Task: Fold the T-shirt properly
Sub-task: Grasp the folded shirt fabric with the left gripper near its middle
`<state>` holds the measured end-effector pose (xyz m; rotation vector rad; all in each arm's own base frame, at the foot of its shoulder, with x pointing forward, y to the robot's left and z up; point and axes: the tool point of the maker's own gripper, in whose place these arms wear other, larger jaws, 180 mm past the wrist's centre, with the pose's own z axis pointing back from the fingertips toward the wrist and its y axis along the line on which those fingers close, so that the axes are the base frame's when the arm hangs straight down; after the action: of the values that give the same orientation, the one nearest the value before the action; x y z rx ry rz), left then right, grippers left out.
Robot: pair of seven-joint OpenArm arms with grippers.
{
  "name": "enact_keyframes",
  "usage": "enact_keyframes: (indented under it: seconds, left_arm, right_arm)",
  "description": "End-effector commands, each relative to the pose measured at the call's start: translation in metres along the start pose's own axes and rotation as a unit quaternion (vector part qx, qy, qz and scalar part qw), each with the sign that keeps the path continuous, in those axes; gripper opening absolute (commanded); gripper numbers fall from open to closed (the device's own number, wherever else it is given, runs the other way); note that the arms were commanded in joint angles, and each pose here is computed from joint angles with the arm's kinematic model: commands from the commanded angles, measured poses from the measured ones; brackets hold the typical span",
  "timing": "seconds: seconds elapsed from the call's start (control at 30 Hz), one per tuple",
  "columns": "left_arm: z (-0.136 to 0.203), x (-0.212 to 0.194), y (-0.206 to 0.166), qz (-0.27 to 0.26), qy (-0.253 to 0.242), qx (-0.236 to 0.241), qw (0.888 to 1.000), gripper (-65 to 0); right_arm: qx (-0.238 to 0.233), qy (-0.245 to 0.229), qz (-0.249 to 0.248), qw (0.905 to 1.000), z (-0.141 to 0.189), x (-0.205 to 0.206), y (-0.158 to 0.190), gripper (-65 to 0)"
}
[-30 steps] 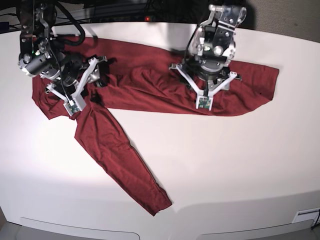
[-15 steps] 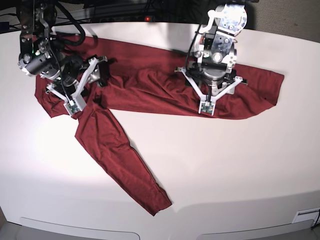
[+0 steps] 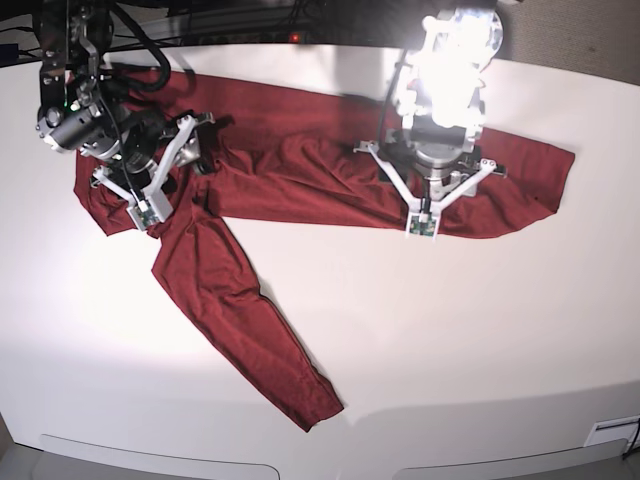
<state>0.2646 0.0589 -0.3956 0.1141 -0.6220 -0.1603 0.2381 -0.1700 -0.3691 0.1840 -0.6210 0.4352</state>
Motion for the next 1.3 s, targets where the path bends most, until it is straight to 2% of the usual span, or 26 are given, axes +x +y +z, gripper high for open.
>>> enact_keyframes:
  seconds: [0.0, 0.07, 0.23, 0.37, 0.43, 0.57, 0.73, 0.77, 0.83, 0.93, 0.97, 1.27]
  left_arm:
    - [0.004, 0.013, 0.002, 0.000, -0.024, 0.002, 1.000, -44.2]
    - [0.004, 0.012, 0.001, 0.000, -0.024, 0.002, 1.000, -47.0]
    - [0.004, 0.012, 0.001, 0.000, -0.024, 0.001, 1.000, -46.7]
    - [0.003, 0.018, 0.001, -0.001, -0.045, 0.001, 0.999, -38.6]
    - [-0.001, 0.014, 0.000, -0.004, -0.040, 0.002, 0.999, -35.4]
    - [-0.009, -0.001, -0.003, -0.012, -0.012, 0.002, 1.000, -35.4]
    - [-0.012, -0.004, -0.001, -0.016, -0.007, 0.006, 1.000, -36.1]
    - [-0.011, -0.004, 0.001, -0.021, -0.008, 0.014, 1.000, -37.0]
    - [-0.011, -0.002, 0.008, -0.033, -0.012, 0.032, 0.999, -43.3]
    - [-0.010, 0.001, 0.015, -0.046, -0.018, 0.053, 0.997, -62.0]
    - [-0.010, 0.002, 0.017, -0.048, -0.018, 0.057, 0.997, -65.0]
    - [-0.008, 0.018, 0.032, -0.068, -0.037, 0.097, 0.992, -65.0]
  right_arm:
    - [-0.003, -0.021, 0.010, 0.9997, 0.005, 0.012, -0.003, -28.6]
    - [-0.003, -0.021, 0.010, 0.9997, 0.005, 0.012, -0.003, -28.6]
    - [-0.003, -0.021, 0.010, 0.9997, 0.005, 0.012, -0.003, -28.6]
    - [-0.003, -0.021, 0.010, 0.9997, 0.005, 0.012, -0.003, -28.6]
    - [-0.003, -0.020, 0.010, 0.9997, 0.005, 0.012, -0.003, -28.6]
    - [-0.003, -0.019, 0.010, 0.9998, 0.005, 0.012, -0.003, -28.6]
    - [-0.003, -0.019, 0.010, 0.9998, 0.005, 0.012, -0.003, -28.6]
    - [-0.003, -0.019, 0.010, 0.9998, 0.005, 0.012, -0.003, -28.6]
    - [-0.003, -0.019, 0.010, 0.9998, 0.005, 0.012, -0.003, -28.6]
    - [-0.003, -0.019, 0.010, 0.9998, 0.005, 0.012, -0.003, -28.6]
    - [-0.003, -0.019, 0.010, 0.9998, 0.005, 0.012, -0.004, -28.6]
    - [-0.003, -0.019, 0.010, 0.9998, 0.005, 0.012, -0.003, -28.6]
